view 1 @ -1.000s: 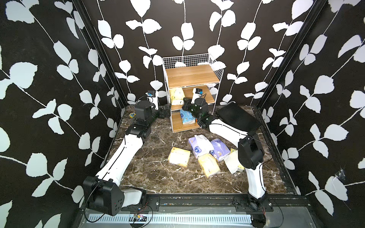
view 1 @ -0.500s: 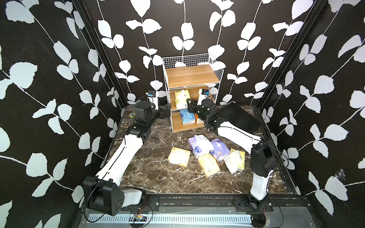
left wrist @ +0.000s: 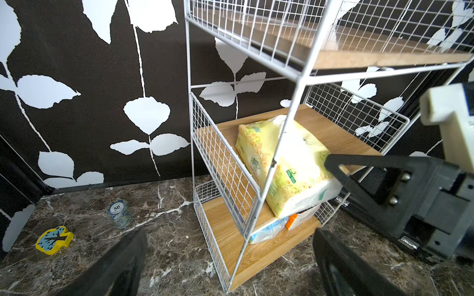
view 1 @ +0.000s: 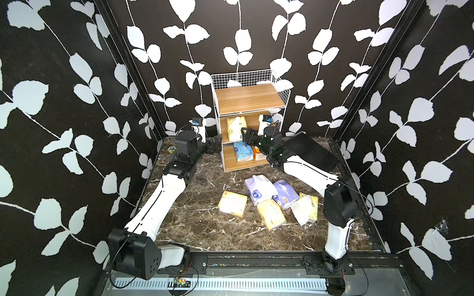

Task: Remove the tissue boxes from the shelf
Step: Move the box of tissues to the shelf.

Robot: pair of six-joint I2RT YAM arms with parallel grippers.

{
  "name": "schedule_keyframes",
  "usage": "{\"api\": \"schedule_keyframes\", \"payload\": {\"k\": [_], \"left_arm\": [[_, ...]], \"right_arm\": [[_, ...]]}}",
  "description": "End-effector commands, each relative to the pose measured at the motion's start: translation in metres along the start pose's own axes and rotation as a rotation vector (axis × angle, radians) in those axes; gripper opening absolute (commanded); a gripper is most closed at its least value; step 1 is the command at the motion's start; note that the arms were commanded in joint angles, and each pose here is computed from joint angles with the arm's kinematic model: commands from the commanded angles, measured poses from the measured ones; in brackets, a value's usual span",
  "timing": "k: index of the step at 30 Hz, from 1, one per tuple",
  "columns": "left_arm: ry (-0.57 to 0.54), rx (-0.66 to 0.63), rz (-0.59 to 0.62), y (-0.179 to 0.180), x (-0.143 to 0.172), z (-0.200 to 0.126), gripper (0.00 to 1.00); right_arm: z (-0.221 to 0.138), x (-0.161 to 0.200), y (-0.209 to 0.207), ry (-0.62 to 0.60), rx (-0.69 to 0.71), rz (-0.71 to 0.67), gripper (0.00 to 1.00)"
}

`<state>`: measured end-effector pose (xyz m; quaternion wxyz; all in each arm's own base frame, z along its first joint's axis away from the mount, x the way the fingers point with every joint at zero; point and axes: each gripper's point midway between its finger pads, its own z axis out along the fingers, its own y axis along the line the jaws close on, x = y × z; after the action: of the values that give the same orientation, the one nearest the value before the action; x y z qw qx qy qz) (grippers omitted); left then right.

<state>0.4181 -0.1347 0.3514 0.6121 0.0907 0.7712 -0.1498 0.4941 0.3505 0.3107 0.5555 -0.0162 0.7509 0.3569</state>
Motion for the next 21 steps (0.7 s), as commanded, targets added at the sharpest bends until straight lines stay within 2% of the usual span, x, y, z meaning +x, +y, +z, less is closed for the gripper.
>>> {"api": "schedule_keyframes", "payload": {"k": [1, 6, 10, 21], "left_arm": [[-0.009, 0.018, 0.007, -0.003, -0.002, 0.0, 0.99], [-0.003, 0.023, 0.007, -0.004, 0.001, 0.002, 0.99], [-0.004, 0.026, 0.005, -0.004, 0.0, 0.001, 0.99], [-0.002, 0.021, 0.012, -0.004, 0.001, 0.001, 0.99]], "right_arm": [[0.007, -0.009, 0.018, -0.028, -0.06, 0.012, 0.73], [0.013, -0.004, 0.022, -0.023, -0.073, 0.019, 0.72], [0.015, -0.002, 0.024, -0.03, -0.078, 0.027, 0.66], [-0.003, -0.015, 0.031, -0.072, -0.088, 0.029, 0.16]]}}
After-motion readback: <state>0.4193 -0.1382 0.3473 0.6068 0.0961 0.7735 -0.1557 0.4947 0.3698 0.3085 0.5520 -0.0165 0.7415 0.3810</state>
